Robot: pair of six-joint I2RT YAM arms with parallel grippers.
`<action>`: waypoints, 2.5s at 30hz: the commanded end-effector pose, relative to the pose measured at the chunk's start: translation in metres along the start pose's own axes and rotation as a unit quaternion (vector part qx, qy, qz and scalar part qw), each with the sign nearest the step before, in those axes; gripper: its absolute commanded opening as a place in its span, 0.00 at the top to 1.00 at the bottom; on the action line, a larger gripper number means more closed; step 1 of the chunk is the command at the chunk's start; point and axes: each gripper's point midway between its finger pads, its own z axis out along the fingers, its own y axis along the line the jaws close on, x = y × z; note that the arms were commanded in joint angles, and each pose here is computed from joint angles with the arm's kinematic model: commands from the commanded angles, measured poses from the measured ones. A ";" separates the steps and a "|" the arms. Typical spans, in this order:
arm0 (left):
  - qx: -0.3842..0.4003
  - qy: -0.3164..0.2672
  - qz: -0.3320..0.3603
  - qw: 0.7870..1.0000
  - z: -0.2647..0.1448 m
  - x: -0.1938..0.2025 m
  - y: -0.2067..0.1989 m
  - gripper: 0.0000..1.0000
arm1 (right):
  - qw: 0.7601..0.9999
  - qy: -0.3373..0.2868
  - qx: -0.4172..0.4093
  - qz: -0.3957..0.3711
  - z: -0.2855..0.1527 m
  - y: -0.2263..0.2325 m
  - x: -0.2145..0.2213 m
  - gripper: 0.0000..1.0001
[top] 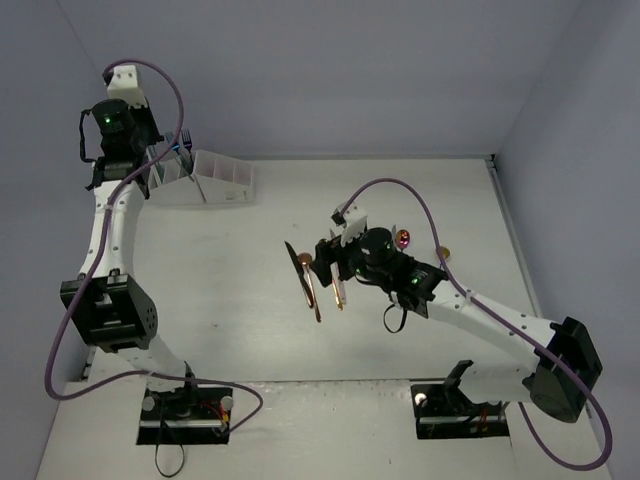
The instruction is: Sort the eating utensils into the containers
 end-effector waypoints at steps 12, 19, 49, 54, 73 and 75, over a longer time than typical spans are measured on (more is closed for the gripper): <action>-0.052 -0.123 0.039 0.990 0.123 -0.045 0.051 1.00 | 0.997 0.049 -0.048 0.041 0.022 0.010 0.034 0.22; -0.023 -0.081 0.055 0.995 0.154 0.014 0.037 1.00 | 0.996 0.059 -0.034 0.051 0.025 0.002 0.043 0.22; 0.031 0.000 -0.095 0.995 -0.100 -0.006 -0.071 0.16 | 0.959 0.154 0.189 0.146 0.027 -0.066 0.133 0.57; 0.104 0.094 -0.131 0.981 -0.170 0.070 -0.112 0.16 | 0.959 0.148 0.195 0.146 0.028 -0.068 0.128 0.57; 0.094 0.312 -0.076 0.942 -0.199 0.248 -0.284 0.25 | 0.942 0.064 0.277 0.181 -0.049 -0.111 0.102 0.54; 0.093 0.323 -0.074 0.939 -0.195 0.258 -0.296 0.32 | 0.941 0.060 0.276 0.185 -0.057 -0.112 0.102 0.53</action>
